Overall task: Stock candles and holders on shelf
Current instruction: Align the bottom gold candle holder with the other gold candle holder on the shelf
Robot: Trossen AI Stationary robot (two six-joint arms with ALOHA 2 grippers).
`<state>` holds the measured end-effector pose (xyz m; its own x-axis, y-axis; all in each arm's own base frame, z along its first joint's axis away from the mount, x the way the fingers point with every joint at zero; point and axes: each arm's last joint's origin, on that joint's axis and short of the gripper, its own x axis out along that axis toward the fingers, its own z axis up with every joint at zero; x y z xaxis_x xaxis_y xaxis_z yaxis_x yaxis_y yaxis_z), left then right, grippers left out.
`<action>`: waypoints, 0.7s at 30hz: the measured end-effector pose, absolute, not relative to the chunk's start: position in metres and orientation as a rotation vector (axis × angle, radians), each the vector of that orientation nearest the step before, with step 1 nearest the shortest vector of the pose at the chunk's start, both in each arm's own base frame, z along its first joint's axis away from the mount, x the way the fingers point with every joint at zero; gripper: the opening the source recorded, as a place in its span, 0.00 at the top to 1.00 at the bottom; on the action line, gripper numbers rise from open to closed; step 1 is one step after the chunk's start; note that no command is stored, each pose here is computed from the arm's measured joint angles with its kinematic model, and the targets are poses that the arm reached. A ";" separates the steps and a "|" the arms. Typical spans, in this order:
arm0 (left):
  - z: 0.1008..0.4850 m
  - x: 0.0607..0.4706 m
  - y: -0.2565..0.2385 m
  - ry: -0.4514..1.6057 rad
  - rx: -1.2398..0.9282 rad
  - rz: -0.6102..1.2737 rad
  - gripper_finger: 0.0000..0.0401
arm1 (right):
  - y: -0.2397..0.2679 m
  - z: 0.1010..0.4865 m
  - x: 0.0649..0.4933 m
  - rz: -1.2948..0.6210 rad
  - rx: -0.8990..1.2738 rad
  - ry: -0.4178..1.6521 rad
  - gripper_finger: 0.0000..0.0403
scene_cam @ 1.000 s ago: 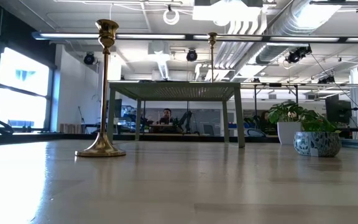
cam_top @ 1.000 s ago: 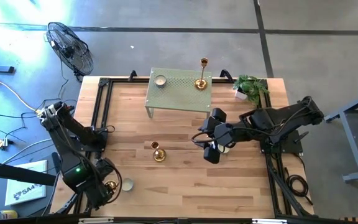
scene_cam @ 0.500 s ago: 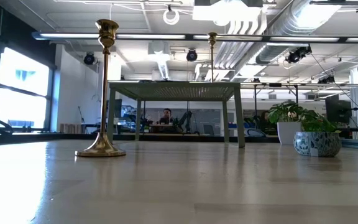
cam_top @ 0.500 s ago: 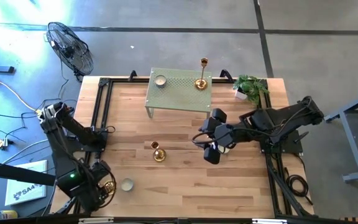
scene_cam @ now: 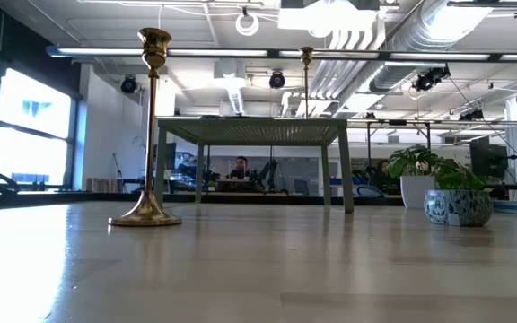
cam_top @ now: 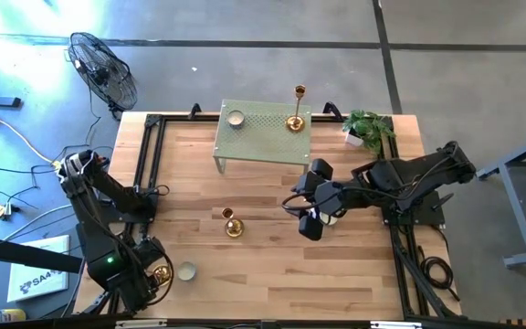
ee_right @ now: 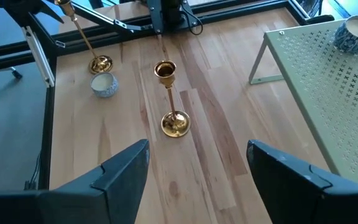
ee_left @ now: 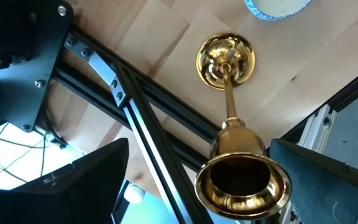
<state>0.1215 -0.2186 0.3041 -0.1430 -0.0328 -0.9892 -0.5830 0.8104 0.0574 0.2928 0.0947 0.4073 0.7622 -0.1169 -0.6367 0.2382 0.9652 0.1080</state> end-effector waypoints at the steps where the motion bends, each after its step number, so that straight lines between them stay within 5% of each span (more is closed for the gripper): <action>1: 0.304 0.121 -0.219 1.661 -0.490 0.512 0.05 | 0.095 0.407 0.293 -0.194 0.188 0.677 0.35; 21: 0.304 0.125 -0.223 1.630 -0.530 0.474 0.05 | 0.095 0.407 0.293 -0.191 0.189 0.677 0.35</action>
